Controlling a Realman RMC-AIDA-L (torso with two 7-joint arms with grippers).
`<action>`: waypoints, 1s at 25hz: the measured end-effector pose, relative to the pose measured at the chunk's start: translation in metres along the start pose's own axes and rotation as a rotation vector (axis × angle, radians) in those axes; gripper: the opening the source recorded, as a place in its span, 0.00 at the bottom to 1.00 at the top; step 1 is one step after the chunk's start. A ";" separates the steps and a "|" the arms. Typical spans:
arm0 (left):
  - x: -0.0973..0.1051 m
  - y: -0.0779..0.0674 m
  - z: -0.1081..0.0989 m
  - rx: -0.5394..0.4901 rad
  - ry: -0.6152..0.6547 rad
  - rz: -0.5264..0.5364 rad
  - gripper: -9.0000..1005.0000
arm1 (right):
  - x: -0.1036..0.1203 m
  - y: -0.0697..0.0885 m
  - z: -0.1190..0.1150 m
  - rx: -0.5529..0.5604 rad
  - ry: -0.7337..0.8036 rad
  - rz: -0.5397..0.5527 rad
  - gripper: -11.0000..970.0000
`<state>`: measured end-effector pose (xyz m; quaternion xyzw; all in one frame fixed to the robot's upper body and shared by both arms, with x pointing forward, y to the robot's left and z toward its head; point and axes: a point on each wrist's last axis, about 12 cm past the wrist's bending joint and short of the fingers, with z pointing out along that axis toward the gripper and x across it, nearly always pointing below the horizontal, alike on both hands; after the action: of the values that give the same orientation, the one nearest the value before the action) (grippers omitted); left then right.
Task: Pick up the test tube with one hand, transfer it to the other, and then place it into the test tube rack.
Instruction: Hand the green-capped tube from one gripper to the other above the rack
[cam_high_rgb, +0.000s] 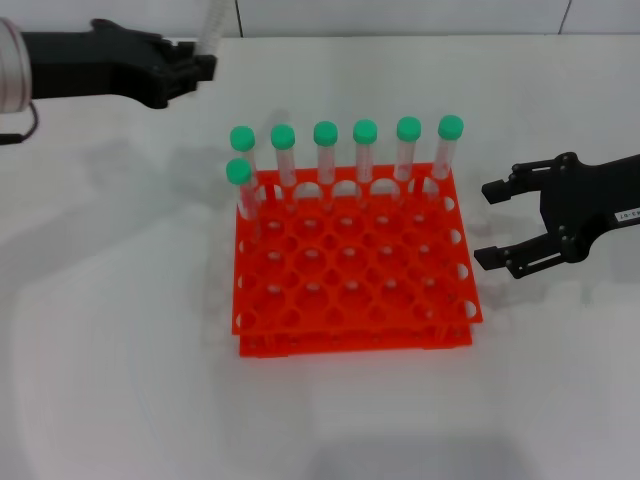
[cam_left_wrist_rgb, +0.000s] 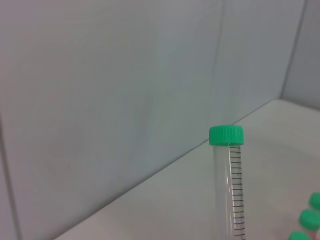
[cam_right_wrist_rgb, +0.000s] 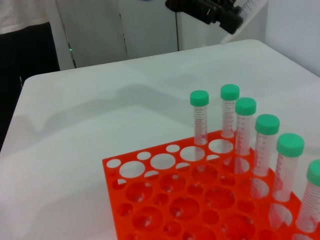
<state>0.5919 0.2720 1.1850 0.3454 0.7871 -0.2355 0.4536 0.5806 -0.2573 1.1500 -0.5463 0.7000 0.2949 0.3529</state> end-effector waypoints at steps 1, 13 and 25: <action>0.000 -0.001 0.003 0.017 -0.014 0.001 0.20 | 0.000 0.000 0.000 0.001 0.000 -0.002 0.90; 0.004 -0.015 0.050 0.204 -0.038 -0.038 0.20 | 0.001 -0.003 0.006 0.031 -0.011 -0.012 0.90; 0.024 -0.037 0.063 0.399 -0.166 0.029 0.20 | 0.005 -0.002 0.007 0.035 -0.013 0.003 0.90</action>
<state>0.5900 0.2125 1.1357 0.4190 0.6797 -0.4075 0.4432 0.5828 -0.2548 1.1418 -0.5371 0.7036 0.2868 0.3664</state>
